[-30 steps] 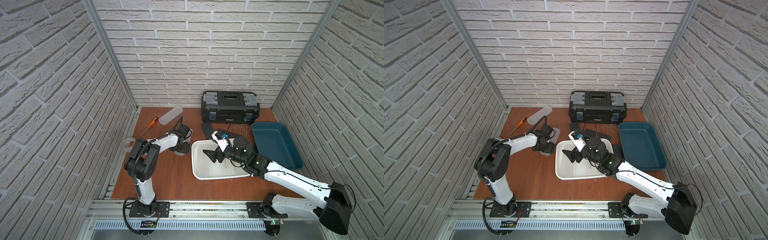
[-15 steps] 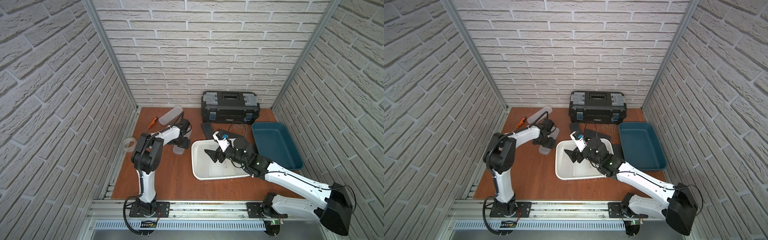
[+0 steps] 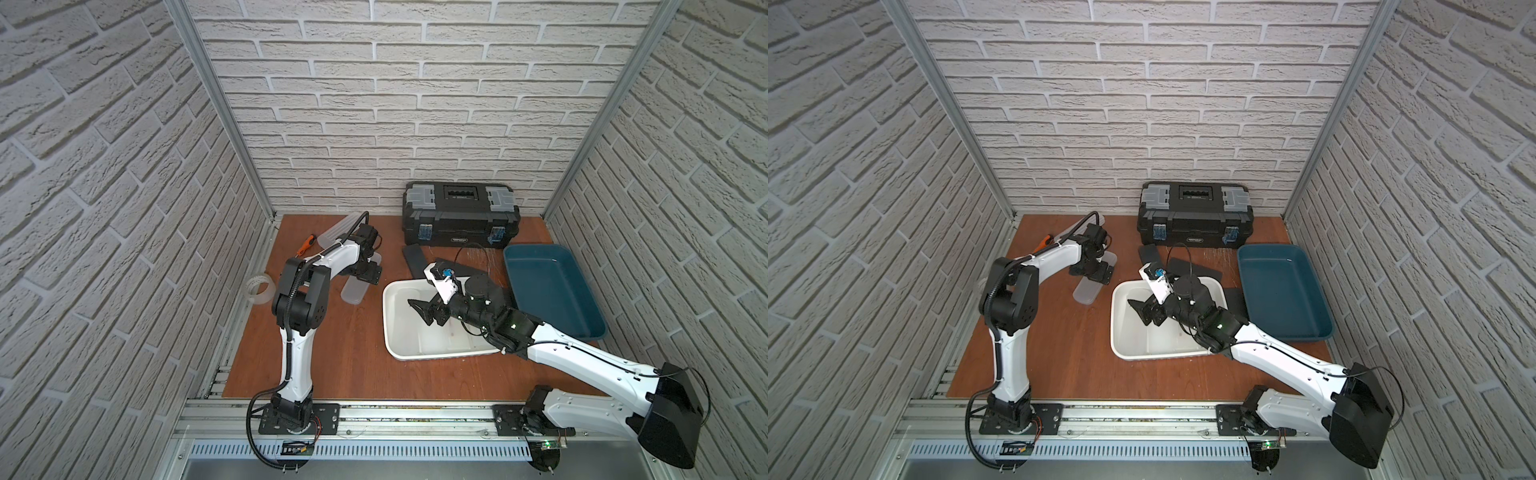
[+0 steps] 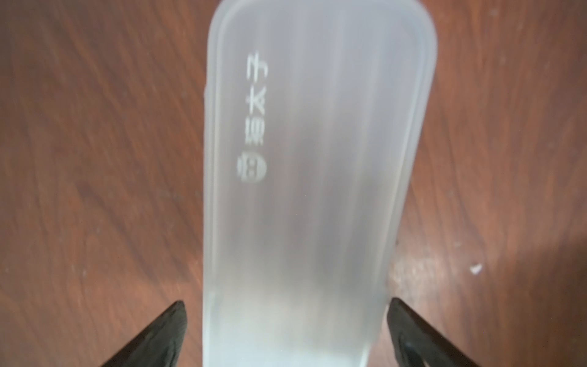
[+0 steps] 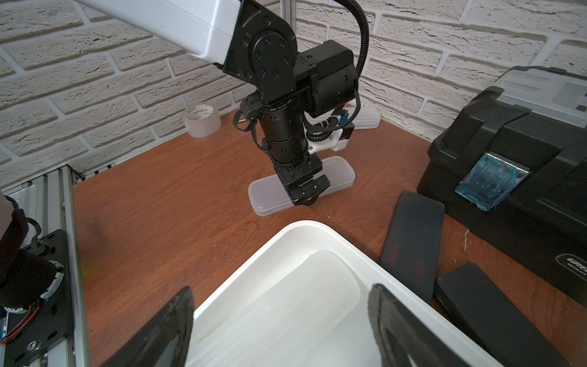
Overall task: Place the pencil cases by color into the storage box
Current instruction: Move the pencil case to the center of the board.
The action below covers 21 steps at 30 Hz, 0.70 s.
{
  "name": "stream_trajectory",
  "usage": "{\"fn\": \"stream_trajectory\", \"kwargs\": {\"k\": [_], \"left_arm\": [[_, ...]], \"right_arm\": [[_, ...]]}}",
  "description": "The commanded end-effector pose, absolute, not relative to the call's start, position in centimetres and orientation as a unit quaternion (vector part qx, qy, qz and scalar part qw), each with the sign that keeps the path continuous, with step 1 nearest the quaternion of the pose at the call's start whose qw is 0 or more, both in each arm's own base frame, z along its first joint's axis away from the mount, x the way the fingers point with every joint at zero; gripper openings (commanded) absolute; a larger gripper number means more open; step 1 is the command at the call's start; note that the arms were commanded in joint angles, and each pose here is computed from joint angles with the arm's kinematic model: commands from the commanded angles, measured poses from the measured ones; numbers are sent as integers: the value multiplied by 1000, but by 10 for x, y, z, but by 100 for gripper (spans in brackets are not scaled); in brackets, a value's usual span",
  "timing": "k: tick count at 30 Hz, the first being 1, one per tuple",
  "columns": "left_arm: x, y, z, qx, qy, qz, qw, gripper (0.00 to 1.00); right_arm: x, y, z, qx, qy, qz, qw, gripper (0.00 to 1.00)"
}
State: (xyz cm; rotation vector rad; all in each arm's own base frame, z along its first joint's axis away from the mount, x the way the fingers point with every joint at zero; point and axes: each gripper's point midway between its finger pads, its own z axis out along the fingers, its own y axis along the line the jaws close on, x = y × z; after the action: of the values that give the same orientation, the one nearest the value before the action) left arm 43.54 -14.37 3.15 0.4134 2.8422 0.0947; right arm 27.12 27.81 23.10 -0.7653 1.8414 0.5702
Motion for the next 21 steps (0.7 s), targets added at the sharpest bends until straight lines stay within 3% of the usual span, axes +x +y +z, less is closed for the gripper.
{"fn": "stream_trajectory", "kwargs": {"k": [1, 12, 21], "left_arm": [[436, -143, 25, 145, 982, 21, 116, 94], [423, -136, 20, 102, 990, -3, 97, 62], [375, -124, 22, 24, 994, -27, 105, 67]], "right_arm": [[271, 284, 238, -318, 754, 247, 519, 86], [271, 284, 238, -317, 755, 249, 517, 86], [274, 283, 239, -303, 764, 249, 512, 86]]}}
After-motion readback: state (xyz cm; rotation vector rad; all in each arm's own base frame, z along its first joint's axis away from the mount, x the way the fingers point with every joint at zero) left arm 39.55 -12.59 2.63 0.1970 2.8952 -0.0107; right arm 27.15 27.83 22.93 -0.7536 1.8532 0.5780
